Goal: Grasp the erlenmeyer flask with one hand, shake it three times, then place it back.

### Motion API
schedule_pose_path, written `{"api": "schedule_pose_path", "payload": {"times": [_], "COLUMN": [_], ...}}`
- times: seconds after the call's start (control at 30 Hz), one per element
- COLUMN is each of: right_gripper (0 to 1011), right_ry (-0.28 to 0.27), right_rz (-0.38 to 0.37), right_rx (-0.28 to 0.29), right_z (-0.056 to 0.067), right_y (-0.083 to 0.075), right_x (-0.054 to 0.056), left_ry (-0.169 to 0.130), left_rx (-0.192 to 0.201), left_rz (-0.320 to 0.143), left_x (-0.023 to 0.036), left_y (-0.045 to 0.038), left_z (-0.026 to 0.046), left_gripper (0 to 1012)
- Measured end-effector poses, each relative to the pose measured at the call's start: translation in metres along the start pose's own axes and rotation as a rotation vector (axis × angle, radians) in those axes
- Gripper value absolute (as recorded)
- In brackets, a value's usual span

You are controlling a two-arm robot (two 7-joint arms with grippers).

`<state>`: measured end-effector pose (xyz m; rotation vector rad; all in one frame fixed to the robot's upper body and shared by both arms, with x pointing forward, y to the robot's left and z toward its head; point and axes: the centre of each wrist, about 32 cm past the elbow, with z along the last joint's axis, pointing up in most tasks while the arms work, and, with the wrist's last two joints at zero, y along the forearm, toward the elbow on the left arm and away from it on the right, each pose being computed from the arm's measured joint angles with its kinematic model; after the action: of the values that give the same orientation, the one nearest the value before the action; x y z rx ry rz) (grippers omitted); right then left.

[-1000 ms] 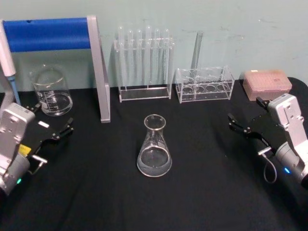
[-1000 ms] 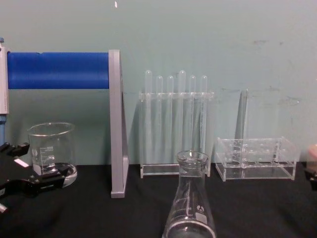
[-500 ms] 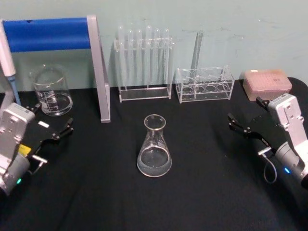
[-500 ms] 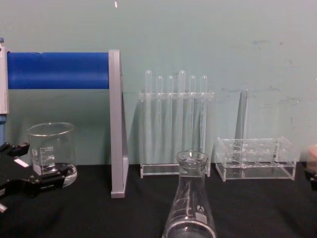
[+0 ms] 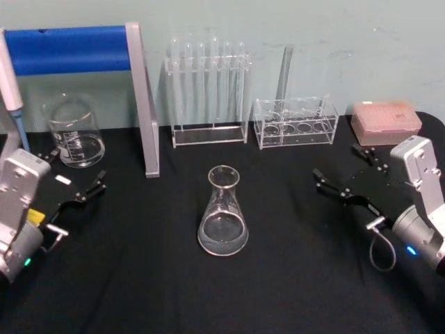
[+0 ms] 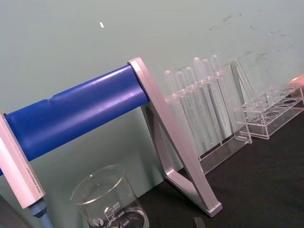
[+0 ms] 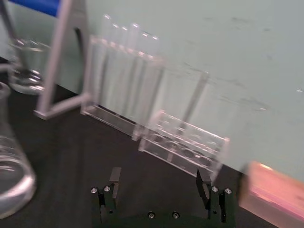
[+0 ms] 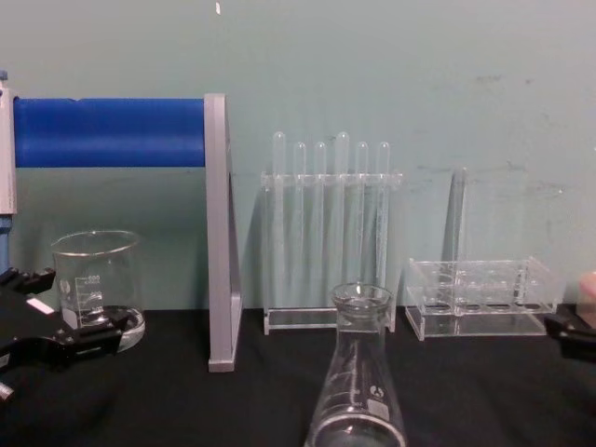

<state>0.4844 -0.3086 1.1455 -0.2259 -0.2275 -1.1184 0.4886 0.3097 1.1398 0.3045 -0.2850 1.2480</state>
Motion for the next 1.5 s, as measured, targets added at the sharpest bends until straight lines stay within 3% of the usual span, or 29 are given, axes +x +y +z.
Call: {"api": "schedule_pose_path", "payload": {"times": [0.37,0.57,0.93,1.5], "right_gripper": [1000,1000,1000,1000], "right_ry": [0.142,0.182,0.204,0.201], "right_rz": [0.192,0.284,0.399,0.493], "right_rx": [0.057,0.07,0.09,0.123], "right_z": [0.004,0.005,0.007,0.011], "right_y": [-0.001,0.002,0.006,0.027], "right_x": [-0.015,-0.027,-0.042,-0.046], "left_ry": [0.0,0.0,0.0,0.0], "left_rx": [0.0,0.0,0.0,0.0], "left_rz": [0.0,0.0,0.0,0.0], "left_x": [0.0,0.0,0.0,0.0], "left_y": [0.0,0.0,0.0,0.0], "left_z": [0.0,0.0,0.0,0.0], "left_gripper": [1001,1001,1001,1001]}}
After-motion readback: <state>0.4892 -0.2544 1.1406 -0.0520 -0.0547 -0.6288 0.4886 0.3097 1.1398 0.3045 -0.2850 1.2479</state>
